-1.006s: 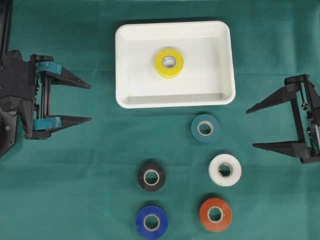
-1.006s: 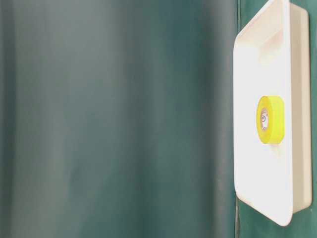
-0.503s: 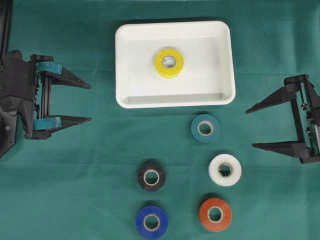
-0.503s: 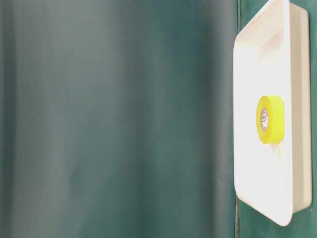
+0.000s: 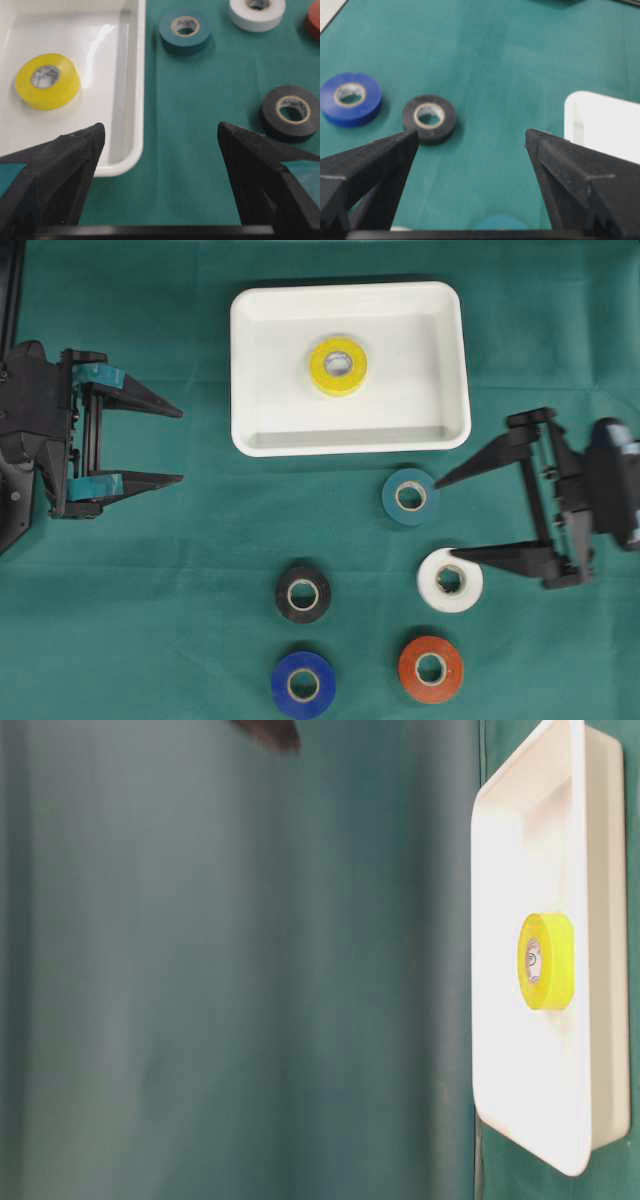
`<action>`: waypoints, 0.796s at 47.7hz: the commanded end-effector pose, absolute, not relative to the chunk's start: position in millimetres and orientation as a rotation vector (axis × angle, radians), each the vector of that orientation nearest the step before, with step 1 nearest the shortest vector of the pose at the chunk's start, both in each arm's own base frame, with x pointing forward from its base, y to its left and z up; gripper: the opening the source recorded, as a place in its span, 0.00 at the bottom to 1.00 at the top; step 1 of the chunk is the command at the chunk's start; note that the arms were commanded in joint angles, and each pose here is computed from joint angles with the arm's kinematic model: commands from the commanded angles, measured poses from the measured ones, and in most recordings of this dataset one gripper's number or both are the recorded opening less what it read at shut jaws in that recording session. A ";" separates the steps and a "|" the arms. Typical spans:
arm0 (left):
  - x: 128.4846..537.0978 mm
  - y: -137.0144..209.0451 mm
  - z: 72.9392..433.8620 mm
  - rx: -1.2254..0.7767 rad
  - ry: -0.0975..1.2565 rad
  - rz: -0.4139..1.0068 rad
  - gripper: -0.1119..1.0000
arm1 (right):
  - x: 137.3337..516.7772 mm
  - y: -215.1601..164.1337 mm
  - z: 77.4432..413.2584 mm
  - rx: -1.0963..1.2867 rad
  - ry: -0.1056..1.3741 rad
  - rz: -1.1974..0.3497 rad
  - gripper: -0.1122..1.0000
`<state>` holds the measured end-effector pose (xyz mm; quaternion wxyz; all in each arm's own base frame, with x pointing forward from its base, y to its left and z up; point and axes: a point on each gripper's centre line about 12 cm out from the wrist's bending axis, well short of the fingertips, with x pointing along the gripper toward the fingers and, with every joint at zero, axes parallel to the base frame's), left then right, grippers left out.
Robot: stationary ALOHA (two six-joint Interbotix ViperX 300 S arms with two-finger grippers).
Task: Pick up the tape from a random location and place it into the white case.
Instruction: 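Move the right gripper over the black tape roll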
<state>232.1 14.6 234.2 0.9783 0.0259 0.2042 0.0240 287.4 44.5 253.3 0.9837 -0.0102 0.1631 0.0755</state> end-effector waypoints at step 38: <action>237.0 14.5 242.5 0.052 0.378 0.048 0.91 | 437.6 73.9 267.9 -0.021 0.357 0.164 0.93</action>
